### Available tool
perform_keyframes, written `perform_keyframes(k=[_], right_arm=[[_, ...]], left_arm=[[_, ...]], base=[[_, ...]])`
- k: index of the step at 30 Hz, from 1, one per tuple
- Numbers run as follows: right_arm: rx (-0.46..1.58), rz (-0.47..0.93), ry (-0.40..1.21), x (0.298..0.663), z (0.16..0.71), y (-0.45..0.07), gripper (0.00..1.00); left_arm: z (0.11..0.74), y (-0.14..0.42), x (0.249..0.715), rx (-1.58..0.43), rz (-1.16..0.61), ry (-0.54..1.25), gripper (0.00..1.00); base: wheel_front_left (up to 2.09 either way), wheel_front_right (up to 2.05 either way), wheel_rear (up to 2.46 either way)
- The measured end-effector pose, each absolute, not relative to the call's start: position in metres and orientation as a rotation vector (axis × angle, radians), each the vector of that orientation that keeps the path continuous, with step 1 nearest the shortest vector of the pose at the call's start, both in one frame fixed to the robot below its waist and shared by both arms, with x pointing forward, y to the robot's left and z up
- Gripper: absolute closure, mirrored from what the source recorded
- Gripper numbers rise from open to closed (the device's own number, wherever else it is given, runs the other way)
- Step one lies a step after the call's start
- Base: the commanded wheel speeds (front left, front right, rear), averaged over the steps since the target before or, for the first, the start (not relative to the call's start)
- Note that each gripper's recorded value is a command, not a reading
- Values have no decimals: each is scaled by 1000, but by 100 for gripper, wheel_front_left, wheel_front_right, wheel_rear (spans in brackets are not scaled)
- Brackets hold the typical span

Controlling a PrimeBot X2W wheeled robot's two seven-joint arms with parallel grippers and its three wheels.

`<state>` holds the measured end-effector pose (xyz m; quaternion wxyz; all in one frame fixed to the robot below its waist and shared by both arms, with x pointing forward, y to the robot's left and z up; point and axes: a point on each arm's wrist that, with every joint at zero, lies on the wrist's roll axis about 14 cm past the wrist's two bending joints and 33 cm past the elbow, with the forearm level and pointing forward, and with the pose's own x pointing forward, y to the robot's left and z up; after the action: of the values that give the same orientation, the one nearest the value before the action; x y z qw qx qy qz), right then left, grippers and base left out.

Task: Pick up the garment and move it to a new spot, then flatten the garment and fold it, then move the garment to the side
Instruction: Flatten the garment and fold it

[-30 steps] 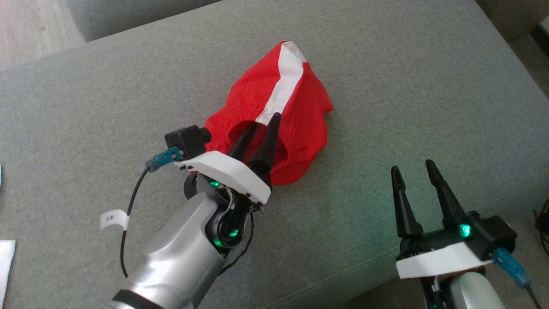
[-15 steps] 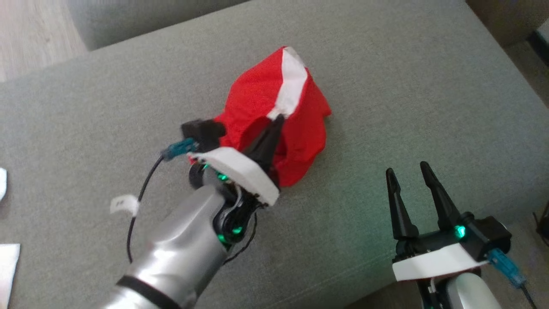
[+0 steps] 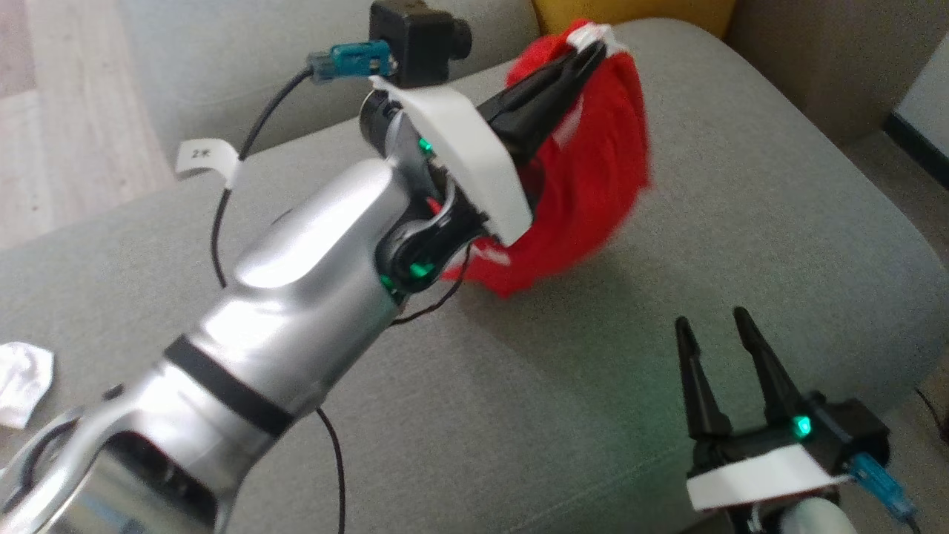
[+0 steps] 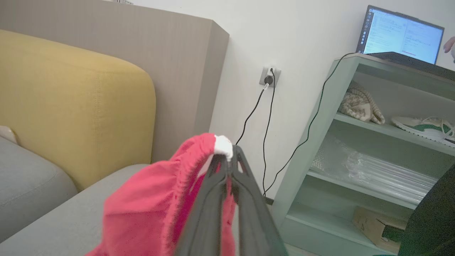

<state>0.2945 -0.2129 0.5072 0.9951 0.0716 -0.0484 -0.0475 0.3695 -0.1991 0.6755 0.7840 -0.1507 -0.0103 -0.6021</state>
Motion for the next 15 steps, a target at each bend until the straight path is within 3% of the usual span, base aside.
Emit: perform_keyframes(k=[5,10,15], right_arm=[[149,-65,-92,298,505,-205,0],[139,3,-72,311,501,-187,0],[200,52,-11,325,483,-171,0]], left_arm=[[634,-154,378,-295,-1224,104,100],[523,-67,382,-285,-983,348,100],[461,4,372,-228,-774,431,100]], base=[[0,0,0],[0,0,0],[0,0,0]])
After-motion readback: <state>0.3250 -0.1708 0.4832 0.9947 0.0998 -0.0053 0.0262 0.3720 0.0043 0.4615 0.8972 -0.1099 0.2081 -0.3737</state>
